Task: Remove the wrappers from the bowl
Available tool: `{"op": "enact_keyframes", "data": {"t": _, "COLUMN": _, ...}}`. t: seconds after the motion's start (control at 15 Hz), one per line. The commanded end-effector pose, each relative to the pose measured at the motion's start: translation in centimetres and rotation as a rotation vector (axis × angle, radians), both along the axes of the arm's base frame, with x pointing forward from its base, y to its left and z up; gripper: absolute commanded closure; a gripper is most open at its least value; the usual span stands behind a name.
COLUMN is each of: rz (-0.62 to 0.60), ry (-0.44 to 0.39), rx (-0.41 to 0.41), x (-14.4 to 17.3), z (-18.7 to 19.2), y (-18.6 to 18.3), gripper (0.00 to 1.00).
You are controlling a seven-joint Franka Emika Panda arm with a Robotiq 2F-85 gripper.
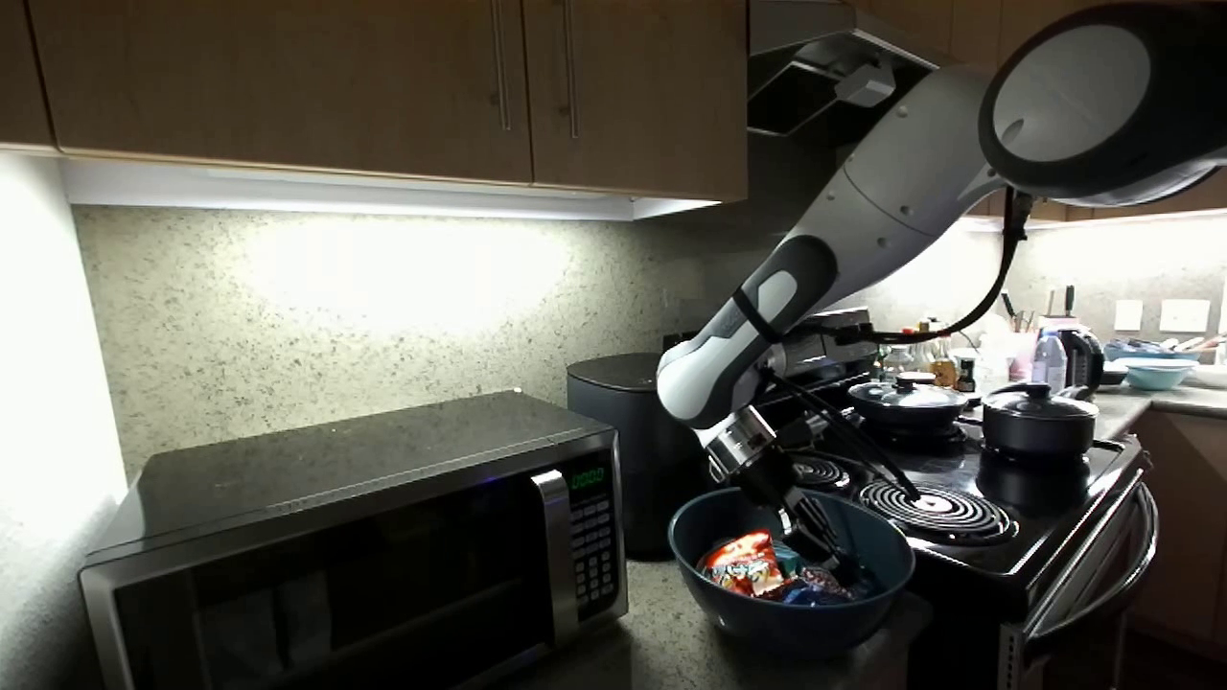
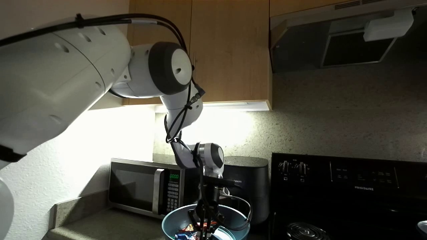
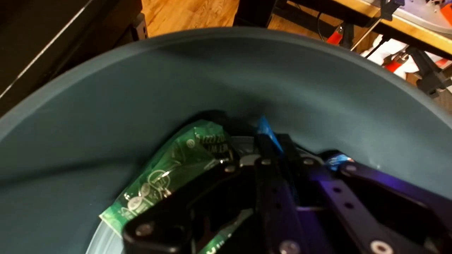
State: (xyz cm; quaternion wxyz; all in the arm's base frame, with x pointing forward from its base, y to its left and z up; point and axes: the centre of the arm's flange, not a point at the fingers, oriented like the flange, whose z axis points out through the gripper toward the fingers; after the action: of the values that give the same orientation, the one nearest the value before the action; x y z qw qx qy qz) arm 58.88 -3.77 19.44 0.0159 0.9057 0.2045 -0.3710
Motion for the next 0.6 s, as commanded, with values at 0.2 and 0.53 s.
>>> {"op": "enact_keyframes", "data": {"t": 0.2, "rz": -0.061, "ry": -0.079, "rx": 0.114, "x": -1.2, "z": 5.9, "y": -0.2, "gripper": 0.93}}
{"op": "enact_keyframes", "data": {"t": 0.53, "rz": -0.105, "ry": -0.177, "rx": 0.181, "x": -1.4, "z": 11.4, "y": 1.2, "gripper": 0.93}}
